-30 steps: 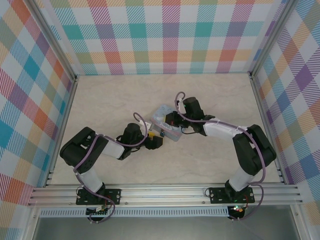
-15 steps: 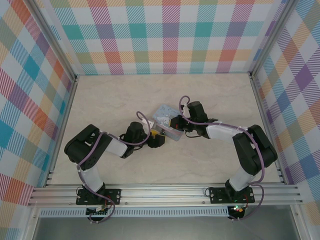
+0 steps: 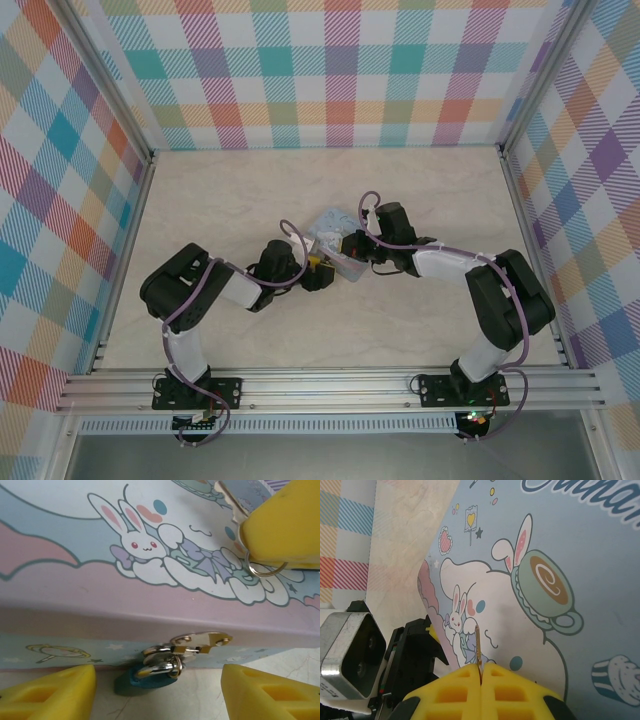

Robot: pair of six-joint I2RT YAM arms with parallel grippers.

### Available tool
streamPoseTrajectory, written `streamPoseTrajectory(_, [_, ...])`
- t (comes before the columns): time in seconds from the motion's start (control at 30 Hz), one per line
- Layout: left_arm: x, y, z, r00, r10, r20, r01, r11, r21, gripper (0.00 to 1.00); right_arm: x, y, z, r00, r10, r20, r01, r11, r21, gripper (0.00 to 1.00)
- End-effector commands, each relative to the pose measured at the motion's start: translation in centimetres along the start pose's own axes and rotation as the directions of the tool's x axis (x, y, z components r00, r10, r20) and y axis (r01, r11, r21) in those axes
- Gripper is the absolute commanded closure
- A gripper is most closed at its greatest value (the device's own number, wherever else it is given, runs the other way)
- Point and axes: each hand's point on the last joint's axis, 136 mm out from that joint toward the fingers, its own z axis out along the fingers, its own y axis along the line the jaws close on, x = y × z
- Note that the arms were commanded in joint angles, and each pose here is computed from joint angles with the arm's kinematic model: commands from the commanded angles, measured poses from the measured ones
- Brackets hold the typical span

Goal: Unlock the padlock with the key

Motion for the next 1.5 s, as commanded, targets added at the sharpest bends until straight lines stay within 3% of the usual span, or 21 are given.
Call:
streamPoseTrajectory(0.0, [2.9, -1.1, 1.2, 0.996, 0.003, -0.093, 0.0, 1.0, 0.028, 0.36, 2.7, -2.7, 0.4, 0.996, 0.037, -0.084, -0.029, 0.995, 0.092, 1.0])
streamPoseTrajectory(0.33, [2.5, -2.0, 1.4, 0.996, -0.016, -0.089, 0.021, 0.999, 0.047, 0.49, 2.6, -2.5, 0.4, 0.996, 0.034, -0.078, -0.027, 0.996, 0.083, 1.0])
streamPoseTrajectory(1.47, [2.5, -3.4, 1.7, 0.992, -0.096, -0.085, 0.098, 0.995, 0.027, 0.62, 2.3, -2.1, 0.6, 0.997, 0.033, -0.069, -0.028, 0.997, 0.073, 1.0])
